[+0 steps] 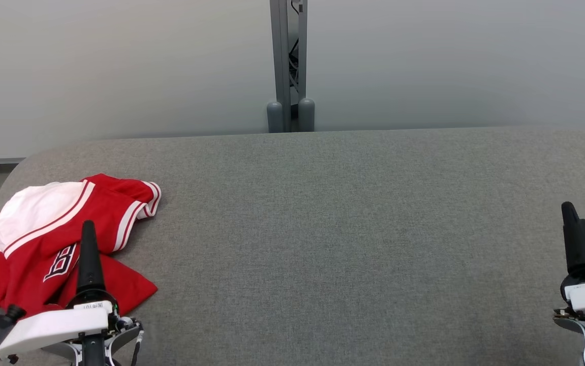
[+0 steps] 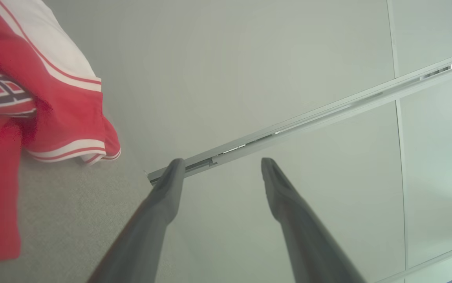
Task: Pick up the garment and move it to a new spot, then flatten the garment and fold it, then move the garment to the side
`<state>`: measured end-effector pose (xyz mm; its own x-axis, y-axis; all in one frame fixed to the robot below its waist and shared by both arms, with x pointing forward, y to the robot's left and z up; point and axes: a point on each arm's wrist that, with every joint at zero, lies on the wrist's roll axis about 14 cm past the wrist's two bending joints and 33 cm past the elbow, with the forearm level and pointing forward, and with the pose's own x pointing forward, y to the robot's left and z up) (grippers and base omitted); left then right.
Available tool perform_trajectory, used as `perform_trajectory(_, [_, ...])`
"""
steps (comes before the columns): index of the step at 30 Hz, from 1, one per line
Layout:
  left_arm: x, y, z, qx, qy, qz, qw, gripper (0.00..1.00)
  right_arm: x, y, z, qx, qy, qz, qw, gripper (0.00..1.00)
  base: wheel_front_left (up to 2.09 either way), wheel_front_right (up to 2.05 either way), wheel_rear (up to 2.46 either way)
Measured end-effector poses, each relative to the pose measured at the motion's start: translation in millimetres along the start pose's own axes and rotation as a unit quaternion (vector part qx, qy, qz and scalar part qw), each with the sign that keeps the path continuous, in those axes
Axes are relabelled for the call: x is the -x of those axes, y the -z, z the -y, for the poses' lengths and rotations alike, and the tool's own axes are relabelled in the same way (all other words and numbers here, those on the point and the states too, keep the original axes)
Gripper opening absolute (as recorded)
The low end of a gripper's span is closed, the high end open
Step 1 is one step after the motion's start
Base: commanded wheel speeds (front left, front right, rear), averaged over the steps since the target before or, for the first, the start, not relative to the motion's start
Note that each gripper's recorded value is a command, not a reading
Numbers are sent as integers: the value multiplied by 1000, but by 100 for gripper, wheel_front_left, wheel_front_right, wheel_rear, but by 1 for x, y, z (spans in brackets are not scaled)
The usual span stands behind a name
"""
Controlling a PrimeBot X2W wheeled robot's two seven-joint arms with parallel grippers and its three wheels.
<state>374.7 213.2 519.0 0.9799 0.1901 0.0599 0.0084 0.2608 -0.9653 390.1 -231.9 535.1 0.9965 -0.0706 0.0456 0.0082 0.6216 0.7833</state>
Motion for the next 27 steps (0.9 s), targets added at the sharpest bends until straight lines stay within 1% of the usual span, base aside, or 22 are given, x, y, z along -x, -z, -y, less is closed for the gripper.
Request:
perform_trajectory(1, [0,0,0,0,0,0,1000,100,0,0,0,0,0,0,1000,100,0,0,0])
perform_trajectory(5, [-3,-14,10,-30,18,19,999,100,-4,-2,-19,53,-26,6,998,100,0,0,0])
perform_trajectory(8, [-3,-24,16,-50,28,35,998,100,-5,-6,-32,80,-44,20,996,100,0,0,0])
perform_trajectory(11, [-4,-32,24,-69,40,48,996,100,-7,-16,-53,115,-73,42,990,100,0,0,0])
perform_trajectory(15, [-6,-44,37,-91,61,69,992,100,-6,-18,-65,153,-90,52,983,100,0,0,0])
perform_trajectory(17, [-6,-50,43,-103,69,79,989,100,-6,-22,-74,180,-103,61,976,100,0,0,0])
perform_trajectory(22, [-5,-65,57,-136,86,106,981,100,-3,-23,-99,249,-141,76,955,100,0,0,0])
perform_trajectory(23, [-5,-68,65,-155,93,113,977,100,-2,-23,-107,277,-155,81,945,100,0,0,0])
perform_trajectory(24, [-4,-70,69,-167,97,117,974,100,-2,-22,-112,292,-162,83,939,100,0,0,0])
perform_trajectory(27, [-3,-67,82,-211,107,121,964,100,0,-19,-122,322,-178,89,926,100,0,0,0])
